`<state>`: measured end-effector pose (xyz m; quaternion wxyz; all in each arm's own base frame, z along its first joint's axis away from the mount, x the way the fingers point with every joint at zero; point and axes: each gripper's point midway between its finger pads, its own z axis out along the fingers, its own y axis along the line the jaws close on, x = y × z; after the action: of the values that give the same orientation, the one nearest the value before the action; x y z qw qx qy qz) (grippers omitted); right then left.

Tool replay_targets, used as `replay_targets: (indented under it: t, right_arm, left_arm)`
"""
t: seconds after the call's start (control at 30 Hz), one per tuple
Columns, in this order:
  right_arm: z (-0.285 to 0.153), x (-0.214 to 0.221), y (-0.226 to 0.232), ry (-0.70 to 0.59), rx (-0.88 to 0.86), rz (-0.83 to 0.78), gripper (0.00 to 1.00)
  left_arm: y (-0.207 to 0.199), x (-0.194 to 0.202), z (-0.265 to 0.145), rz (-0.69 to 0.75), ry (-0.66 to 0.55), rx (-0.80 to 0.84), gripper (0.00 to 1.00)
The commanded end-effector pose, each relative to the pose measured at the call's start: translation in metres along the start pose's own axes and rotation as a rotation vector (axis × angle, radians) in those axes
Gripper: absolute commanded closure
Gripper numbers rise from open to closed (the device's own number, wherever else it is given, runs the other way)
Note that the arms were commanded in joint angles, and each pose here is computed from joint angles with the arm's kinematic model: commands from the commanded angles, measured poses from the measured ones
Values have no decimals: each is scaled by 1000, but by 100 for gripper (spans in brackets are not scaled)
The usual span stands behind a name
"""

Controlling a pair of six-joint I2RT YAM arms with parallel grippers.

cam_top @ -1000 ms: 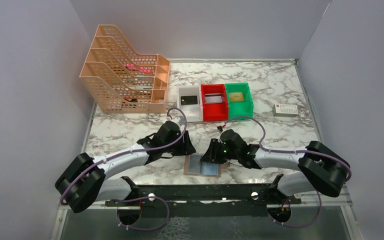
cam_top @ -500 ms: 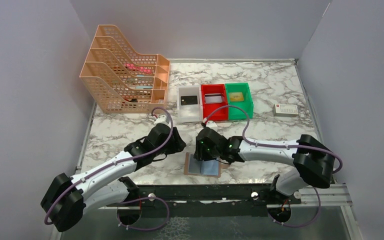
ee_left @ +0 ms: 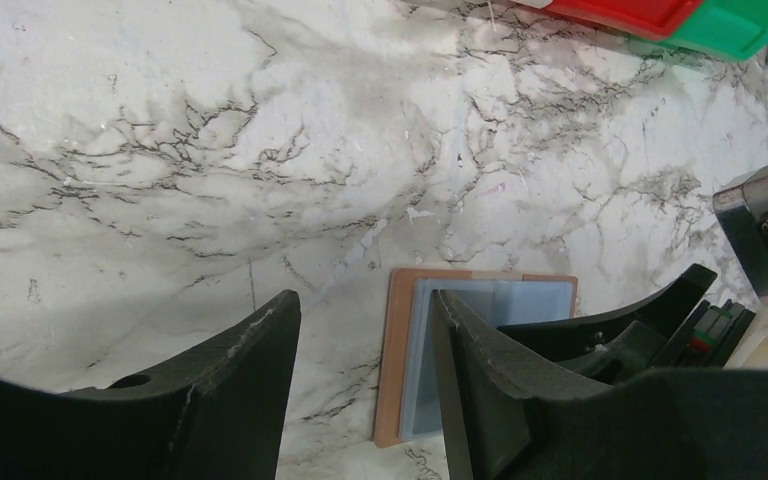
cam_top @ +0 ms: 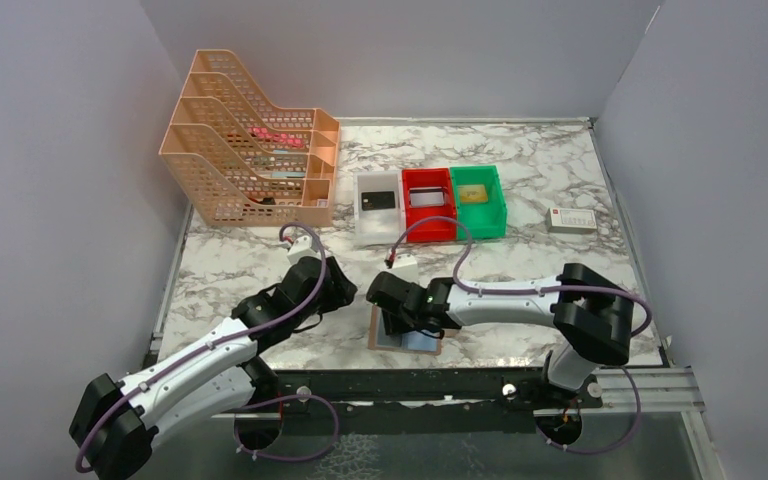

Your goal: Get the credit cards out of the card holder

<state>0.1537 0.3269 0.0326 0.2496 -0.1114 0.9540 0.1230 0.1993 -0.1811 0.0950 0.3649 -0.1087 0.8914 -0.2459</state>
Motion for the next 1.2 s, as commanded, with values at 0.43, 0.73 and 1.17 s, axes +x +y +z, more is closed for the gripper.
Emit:
replay_targets:
  t: [0.43, 0.73, 1.17]
  right_arm:
    - [13, 12, -14, 7, 148, -38, 88]
    - [7, 4, -4, -17, 77, -10, 94]
    - [-24, -25, 21, -78, -430, 197, 96]
  left_arm:
    - [7, -2, 0, 4, -15, -33, 45]
    - [-4, 2, 3, 25, 12, 23, 45]
    - [-67, 28, 2, 84, 162, 364, 42]
